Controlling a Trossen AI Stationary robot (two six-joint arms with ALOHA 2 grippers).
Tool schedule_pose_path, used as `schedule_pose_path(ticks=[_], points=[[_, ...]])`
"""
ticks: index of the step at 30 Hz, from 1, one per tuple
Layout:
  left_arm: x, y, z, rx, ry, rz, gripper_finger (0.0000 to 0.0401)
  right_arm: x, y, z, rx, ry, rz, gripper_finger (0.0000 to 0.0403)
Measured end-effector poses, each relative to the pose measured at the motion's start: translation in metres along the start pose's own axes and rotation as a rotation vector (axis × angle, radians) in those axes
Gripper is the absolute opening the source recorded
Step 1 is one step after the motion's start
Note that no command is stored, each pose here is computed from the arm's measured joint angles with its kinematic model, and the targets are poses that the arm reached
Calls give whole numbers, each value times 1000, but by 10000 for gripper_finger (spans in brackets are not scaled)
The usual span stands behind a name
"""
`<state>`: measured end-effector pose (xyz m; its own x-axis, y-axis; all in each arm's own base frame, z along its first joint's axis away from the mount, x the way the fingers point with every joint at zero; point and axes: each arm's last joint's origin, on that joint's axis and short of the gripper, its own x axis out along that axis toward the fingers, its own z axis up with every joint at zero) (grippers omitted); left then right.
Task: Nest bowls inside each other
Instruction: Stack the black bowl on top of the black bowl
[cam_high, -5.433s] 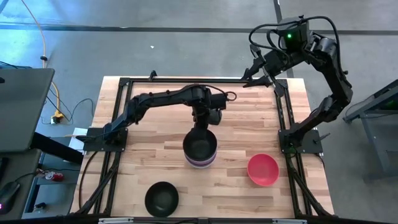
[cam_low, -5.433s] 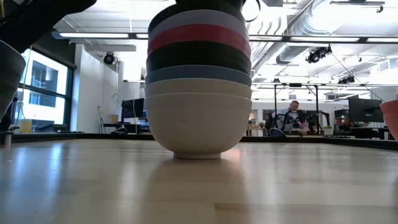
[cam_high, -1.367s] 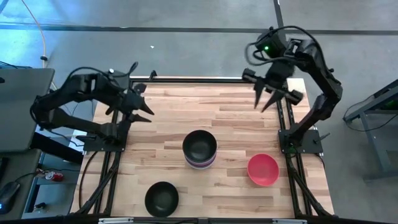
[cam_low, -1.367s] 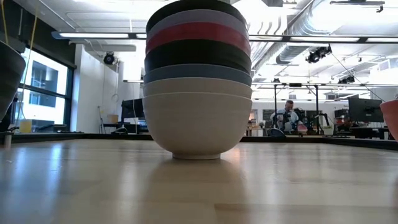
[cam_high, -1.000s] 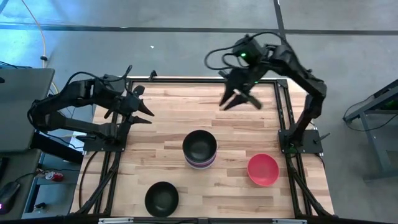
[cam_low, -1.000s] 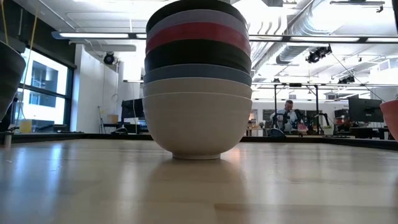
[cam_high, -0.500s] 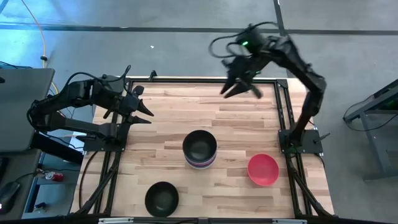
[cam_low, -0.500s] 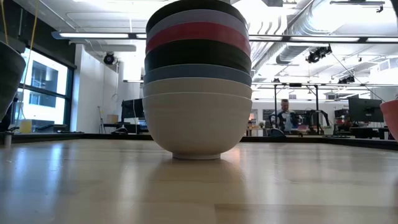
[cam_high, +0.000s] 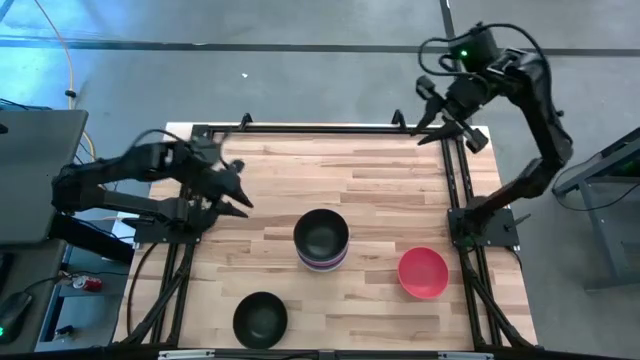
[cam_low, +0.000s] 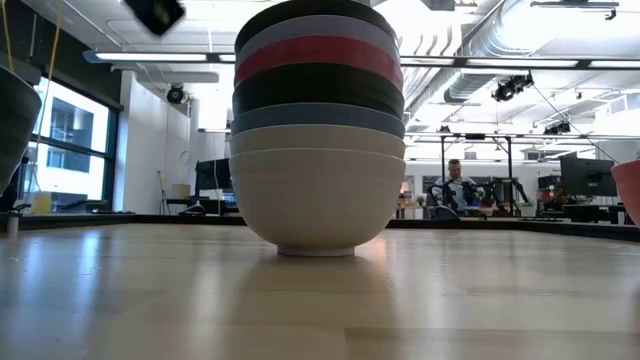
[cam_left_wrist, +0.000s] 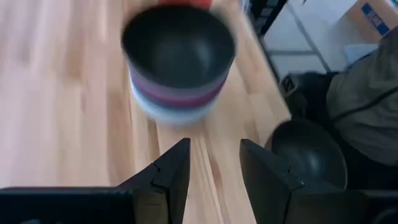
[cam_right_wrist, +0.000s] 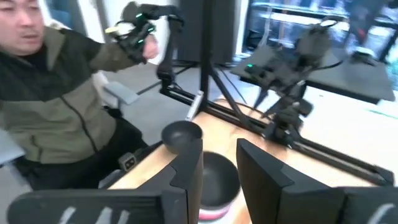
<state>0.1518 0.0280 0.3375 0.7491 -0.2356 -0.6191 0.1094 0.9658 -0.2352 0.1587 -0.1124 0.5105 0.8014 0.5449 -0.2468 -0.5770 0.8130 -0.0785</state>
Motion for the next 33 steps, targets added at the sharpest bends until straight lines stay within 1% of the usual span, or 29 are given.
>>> schedule_pose_path(ticks=[3,5,9,11,15,17,23,28,33], points=[[25,8,-18,-77,50,-11,129,-9,3,-10,-3,6,-46,90],[39,12,-28,-122,74,-19,129,-14,3,-17,-4,-17,-64,90],[61,11,-42,-174,94,-55,129,-24,-1,-31,4,-48,-115,90],[68,6,-47,-181,100,-84,129,-29,-4,-37,15,-64,-140,90],[81,-9,-50,-184,68,-154,129,-38,-12,-51,39,-106,-169,90],[84,-18,-49,-177,55,-171,129,-42,-16,-59,55,-125,-178,90],[94,-45,-49,-166,46,-162,129,-48,-29,-84,94,-169,-193,90],[107,-63,-56,-176,93,-124,129,-47,-36,-98,101,-236,-149,90],[128,-77,-65,-155,165,-86,129,-46,-38,-104,100,-244,-141,90]])
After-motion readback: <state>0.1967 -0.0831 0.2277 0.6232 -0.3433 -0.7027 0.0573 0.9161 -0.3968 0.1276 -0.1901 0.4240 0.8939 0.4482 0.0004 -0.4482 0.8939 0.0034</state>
